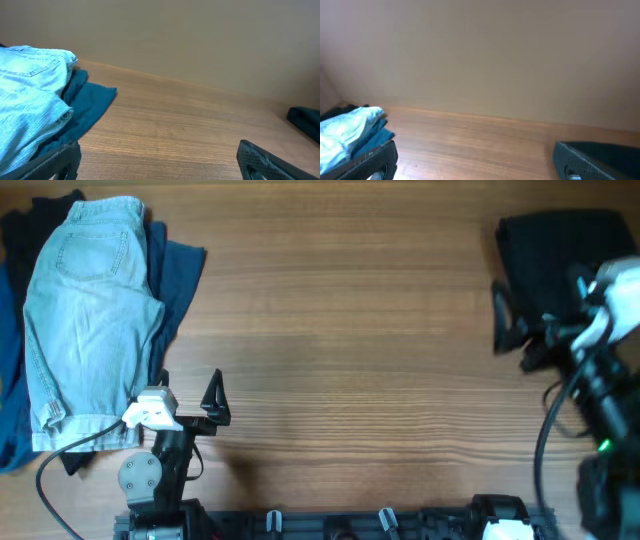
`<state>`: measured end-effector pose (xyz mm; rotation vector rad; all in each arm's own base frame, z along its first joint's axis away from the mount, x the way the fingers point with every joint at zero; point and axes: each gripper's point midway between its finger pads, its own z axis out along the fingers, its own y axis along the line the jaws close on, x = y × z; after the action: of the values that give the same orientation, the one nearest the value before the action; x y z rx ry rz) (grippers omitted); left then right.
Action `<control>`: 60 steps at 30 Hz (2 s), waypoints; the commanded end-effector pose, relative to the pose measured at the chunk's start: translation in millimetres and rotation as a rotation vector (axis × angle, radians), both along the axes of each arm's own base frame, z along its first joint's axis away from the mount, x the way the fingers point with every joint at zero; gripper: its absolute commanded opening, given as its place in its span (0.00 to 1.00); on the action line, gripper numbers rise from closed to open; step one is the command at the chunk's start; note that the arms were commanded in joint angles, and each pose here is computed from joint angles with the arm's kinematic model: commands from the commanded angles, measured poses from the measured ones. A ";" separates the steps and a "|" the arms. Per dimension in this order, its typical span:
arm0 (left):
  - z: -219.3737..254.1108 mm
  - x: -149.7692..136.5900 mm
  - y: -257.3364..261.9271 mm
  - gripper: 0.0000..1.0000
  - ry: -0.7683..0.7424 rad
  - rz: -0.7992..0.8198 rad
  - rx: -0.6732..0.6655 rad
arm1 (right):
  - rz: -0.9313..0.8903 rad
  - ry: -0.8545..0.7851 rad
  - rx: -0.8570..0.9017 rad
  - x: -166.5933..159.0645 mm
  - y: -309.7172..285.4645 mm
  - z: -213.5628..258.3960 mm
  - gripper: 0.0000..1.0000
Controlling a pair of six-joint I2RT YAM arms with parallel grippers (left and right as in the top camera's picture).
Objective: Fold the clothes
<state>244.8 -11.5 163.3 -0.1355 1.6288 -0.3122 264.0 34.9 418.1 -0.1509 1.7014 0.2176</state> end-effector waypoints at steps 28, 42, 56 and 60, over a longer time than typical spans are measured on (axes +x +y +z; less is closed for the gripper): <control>-2.2 0.2 3.1 1.00 0.003 0.015 -0.013 | -0.165 -0.314 0.071 -22.2 -29.1 -197.3 1.00; -2.2 0.2 3.1 1.00 0.003 0.015 -0.013 | -0.102 -0.170 -0.108 -18.8 -19.4 -239.4 1.00; -2.2 0.2 3.1 1.00 0.003 0.015 -0.013 | -0.101 -0.171 -0.109 -18.8 -19.4 -239.2 1.00; -2.1 0.2 3.0 1.00 0.002 0.015 -0.013 | -0.101 -0.171 -0.109 -18.8 -19.4 -239.2 1.00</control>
<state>244.9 -11.4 163.6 -0.1361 1.6277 -0.3118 246.2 14.0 175.9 -0.1352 1.5631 0.0430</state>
